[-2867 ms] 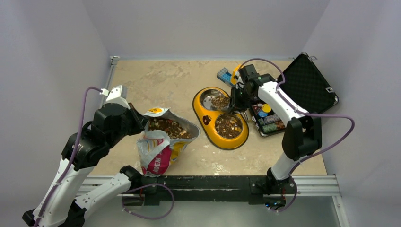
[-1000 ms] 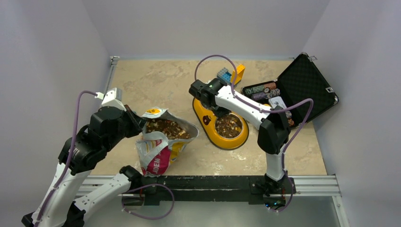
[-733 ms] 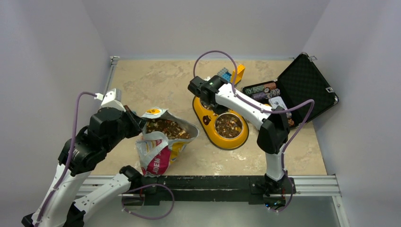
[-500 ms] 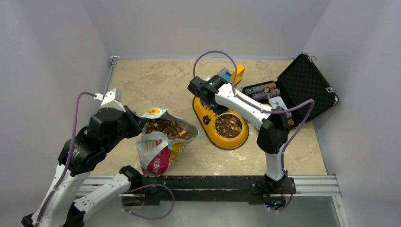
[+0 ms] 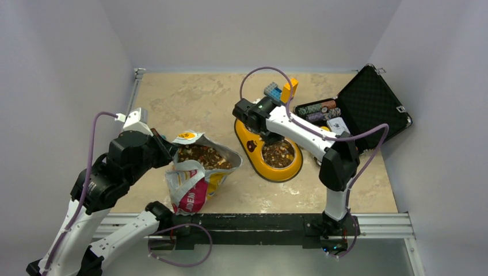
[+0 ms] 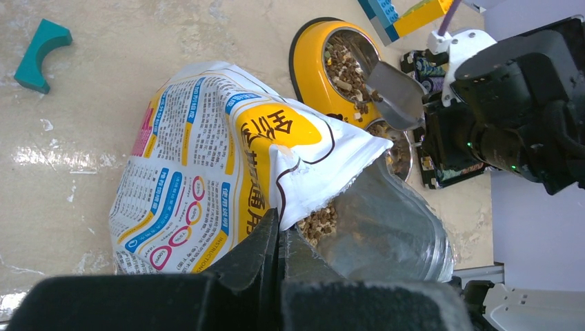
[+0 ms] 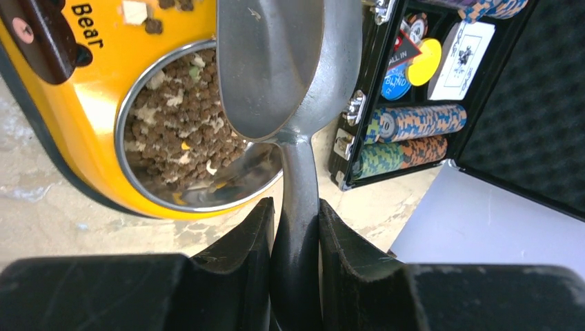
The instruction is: Serve the pet food
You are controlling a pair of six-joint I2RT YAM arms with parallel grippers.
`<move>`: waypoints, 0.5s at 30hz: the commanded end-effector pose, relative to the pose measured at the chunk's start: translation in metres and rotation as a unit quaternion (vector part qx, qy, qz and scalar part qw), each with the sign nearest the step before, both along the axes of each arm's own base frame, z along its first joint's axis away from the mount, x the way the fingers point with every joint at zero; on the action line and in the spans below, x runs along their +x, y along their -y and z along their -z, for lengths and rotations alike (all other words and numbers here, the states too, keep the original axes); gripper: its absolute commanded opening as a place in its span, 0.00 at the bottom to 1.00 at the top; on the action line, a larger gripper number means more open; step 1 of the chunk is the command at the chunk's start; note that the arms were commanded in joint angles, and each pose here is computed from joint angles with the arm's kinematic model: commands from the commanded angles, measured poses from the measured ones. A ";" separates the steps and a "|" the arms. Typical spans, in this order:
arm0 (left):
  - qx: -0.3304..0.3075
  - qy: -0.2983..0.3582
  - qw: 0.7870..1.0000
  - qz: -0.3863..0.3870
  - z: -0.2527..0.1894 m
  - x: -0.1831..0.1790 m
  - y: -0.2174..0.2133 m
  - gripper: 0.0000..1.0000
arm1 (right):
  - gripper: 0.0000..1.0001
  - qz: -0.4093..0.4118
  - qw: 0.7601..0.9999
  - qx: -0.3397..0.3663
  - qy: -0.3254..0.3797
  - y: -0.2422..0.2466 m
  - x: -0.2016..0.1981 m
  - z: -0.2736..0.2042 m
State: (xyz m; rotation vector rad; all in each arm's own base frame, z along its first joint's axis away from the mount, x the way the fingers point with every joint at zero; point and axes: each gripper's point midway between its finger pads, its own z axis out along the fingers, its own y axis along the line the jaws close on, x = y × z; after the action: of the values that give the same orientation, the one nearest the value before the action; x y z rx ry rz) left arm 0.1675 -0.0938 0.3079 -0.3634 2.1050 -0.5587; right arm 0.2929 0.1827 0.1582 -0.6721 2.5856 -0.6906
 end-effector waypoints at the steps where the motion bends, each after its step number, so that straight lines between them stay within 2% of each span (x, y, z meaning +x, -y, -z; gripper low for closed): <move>1: -0.057 0.054 0.997 0.004 -0.034 0.002 0.007 0.00 | 0.00 0.021 0.996 0.075 0.046 0.000 -0.009 -0.033; 4: -0.055 0.053 0.997 0.004 -0.033 0.002 0.007 0.00 | 0.00 0.012 0.994 0.104 0.042 -0.006 -0.012 -0.033; 8: -0.057 0.051 0.997 0.006 -0.033 0.002 0.008 0.00 | 0.00 0.016 0.996 0.071 0.052 0.002 -0.008 -0.037; 11: -0.055 0.053 0.997 0.003 -0.034 0.001 0.006 0.00 | 0.00 0.011 0.992 0.111 0.064 -0.004 -0.010 -0.049; 13: -0.055 0.054 0.997 0.001 -0.034 0.001 0.005 0.00 | 0.00 -0.007 0.991 0.123 0.044 -0.009 -0.012 -0.037; 15: -0.055 0.054 0.997 0.001 -0.033 0.001 0.005 0.00 | 0.00 0.008 0.995 0.100 0.004 -0.003 -0.012 -0.014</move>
State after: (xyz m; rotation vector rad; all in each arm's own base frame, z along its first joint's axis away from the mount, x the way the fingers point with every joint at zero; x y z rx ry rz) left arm 0.1675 -0.0936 0.3079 -0.3639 2.1047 -0.5580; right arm 0.2782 0.1850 0.1834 -0.5933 2.5696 -0.4729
